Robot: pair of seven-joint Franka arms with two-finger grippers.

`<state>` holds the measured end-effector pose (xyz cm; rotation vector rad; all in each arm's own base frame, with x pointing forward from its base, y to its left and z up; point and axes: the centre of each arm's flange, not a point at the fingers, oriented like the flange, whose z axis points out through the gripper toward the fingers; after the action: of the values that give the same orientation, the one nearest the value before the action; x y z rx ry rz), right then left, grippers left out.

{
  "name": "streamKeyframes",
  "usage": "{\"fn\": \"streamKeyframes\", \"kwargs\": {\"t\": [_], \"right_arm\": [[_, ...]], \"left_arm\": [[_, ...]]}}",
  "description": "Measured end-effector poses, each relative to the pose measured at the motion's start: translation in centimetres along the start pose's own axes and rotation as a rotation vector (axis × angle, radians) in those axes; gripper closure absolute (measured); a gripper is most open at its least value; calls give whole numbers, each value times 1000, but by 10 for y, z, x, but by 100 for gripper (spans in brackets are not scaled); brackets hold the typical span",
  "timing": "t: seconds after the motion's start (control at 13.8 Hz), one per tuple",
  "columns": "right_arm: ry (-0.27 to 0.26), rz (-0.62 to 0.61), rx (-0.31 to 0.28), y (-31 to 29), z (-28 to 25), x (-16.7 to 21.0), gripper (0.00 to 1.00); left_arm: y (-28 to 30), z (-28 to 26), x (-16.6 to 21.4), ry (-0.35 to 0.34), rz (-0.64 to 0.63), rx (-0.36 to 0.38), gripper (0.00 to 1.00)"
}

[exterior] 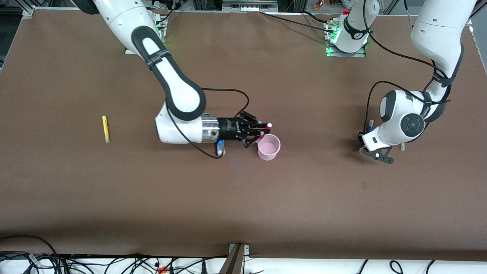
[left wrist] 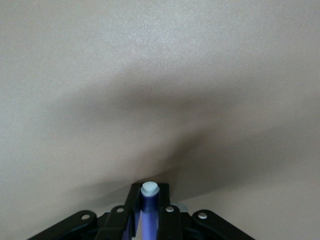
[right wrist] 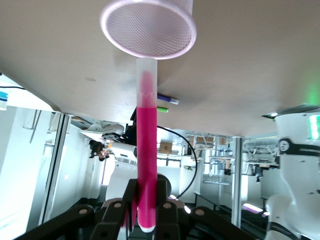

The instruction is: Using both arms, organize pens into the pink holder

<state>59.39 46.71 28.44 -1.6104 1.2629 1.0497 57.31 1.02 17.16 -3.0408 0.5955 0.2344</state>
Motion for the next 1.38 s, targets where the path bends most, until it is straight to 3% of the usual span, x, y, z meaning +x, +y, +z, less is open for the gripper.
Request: {"fn": "streamKeyframes", "kwargs": {"t": [0.43, 0.72, 0.94, 1.23, 1.38], "right_arm": [[41, -11, 31, 10, 52, 6, 81], [51, -28, 37, 6, 51, 17, 81], [65, -76, 37, 5, 49, 31, 79], [85, -143, 49, -8, 35, 26, 39], [167, -240, 32, -23, 12, 17, 19]], "left_arm": [[-11, -31, 12, -69, -3, -47, 82], [-17, -77, 26, -70, 71, -191, 82], [-19, -112, 34, -32, 100, -315, 82], [-18, -145, 41, 9, 157, -430, 82], [-18, -159, 44, 83, 237, -508, 82]]}}
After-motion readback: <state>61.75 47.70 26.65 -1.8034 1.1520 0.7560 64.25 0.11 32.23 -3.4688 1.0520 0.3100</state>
